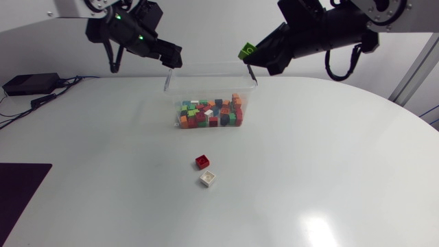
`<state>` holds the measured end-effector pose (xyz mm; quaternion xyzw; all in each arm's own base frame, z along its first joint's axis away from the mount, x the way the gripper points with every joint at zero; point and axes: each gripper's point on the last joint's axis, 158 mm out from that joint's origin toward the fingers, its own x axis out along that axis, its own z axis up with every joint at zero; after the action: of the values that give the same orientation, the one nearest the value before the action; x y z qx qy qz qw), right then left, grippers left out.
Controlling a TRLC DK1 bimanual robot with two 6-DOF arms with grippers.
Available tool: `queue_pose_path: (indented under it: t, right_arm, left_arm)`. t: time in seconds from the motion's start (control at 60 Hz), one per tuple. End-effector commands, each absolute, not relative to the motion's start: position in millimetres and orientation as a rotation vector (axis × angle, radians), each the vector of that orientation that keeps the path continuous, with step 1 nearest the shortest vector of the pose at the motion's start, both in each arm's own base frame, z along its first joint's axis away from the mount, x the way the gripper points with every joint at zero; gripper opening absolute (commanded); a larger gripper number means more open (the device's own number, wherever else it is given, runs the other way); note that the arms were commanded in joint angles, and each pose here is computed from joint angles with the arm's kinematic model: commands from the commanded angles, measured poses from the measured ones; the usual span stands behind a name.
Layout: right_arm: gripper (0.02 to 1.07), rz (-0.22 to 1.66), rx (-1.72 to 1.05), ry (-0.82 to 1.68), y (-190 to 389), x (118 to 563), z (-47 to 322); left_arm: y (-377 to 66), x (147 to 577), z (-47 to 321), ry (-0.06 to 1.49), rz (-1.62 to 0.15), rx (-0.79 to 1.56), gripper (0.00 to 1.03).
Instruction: Place the duplo bricks in the container
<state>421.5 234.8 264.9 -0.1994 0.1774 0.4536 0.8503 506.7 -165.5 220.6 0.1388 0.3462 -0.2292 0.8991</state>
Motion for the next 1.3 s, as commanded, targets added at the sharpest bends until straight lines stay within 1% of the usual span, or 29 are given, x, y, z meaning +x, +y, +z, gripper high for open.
queue_pose_path:
  t: [0.0, 0.133, 0.2, 0.35, 0.483, 0.717, 0.75, 0.767, 0.8, 0.817, 0.85, 0.867, 0.95, 1.067, 1.183, 1.283]
  right_arm:
    - [0.27, 0.928, -0.349, 0.408, 243.4, 445.0, 256.6]
    - [0.27, 0.902, -0.324, 0.384, 258.3, 470.8, 262.7]
    - [0.27, 0.886, -0.32, 0.38, 264.9, 481.5, 263.3]
    - [0.27, 0.862, -0.307, 0.366, 279.2, 508.6, 258.2]
    - [0.27, 0.844, -0.315, 0.36, 294.5, 528.9, 242.5]
    - [0.29, 0.8, -0.307, 0.375, 300.7, 563.5, 224.0]
    - [0.35, 0.791, -0.309, 0.38, 300.4, 567.0, 221.0]
    - [0.41, 0.786, -0.308, 0.383, 299.3, 568.6, 219.9]
    - [0.62, 0.785, -0.308, 0.397, 298.6, 570.2, 215.3]
    - [0.8, 0.784, -0.306, 0.411, 297.8, 570.7, 211.9]
    - [0.97, 0.774, -0.307, 0.422, 295.4, 571.9, 208.4]
    - [1.03, 0.77, -0.307, 0.426, 294.0, 572.4, 206.9]
    - [1.03, 0.771, -0.321, 0.435, 289.5, 569.1, 204.1]
    - [1.03, 0.759, -0.32, 0.42, 273.8, 557.1, 222.8]
    - [1.03, 0.758, -0.33, 0.411, 256.4, 528.8, 241.1]
    - [1.03, 0.78, -0.341, 0.421, 245.6, 497.2, 243.1]
  left_arm:
    - [-160.5, 473.4, 237.5, 0.689, -0.507, 0.341, 0.99]
    - [-158.0, 443.0, 241.1, 0.678, -0.533, 0.383, 0.99]
    - [-158.5, 429.9, 236.8, 0.684, -0.549, 0.402, 0.99]
    - [-158.1, 397.4, 204.3, 0.74, -0.603, 0.465, 0.99]
    - [-157.6, 375.3, 176.6, 0.785, -0.649, 0.504, 0.99]
    - [-162.1, 353.0, 152.4, 0.822, -0.698, 0.528, 0.99]
    - [-164.1, 349.8, 149.9, 0.826, -0.707, 0.533, 0.99]
    - [-164.8, 348.3, 148.7, 0.828, -0.71, 0.534, 0.99]
    - [-167.1, 344.5, 145.0, 0.834, -0.722, 0.542, 0.99]
    - [-168.1, 342.2, 142.0, 0.84, -0.729, 0.546, 0.99]
    - [-169.7, 339.8, 138.4, 0.845, -0.736, 0.55, 0.99]
    - [-170.7, 339.2, 137.3, 0.844, -0.739, 0.552, 0.99]
    - [-176.2, 334.4, 124.1, 0.851, -0.756, 0.559, 0.99]
    - [-187.2, 325.2, 98.9, 0.886, -0.795, 0.576, 0.99]
    - [-197.4, 317.4, 75.4, 0.929, -0.828, 0.594, 0.99]
    - [-205.0, 317.0, 57.6, 0.961, -0.833, 0.621, 0.99]
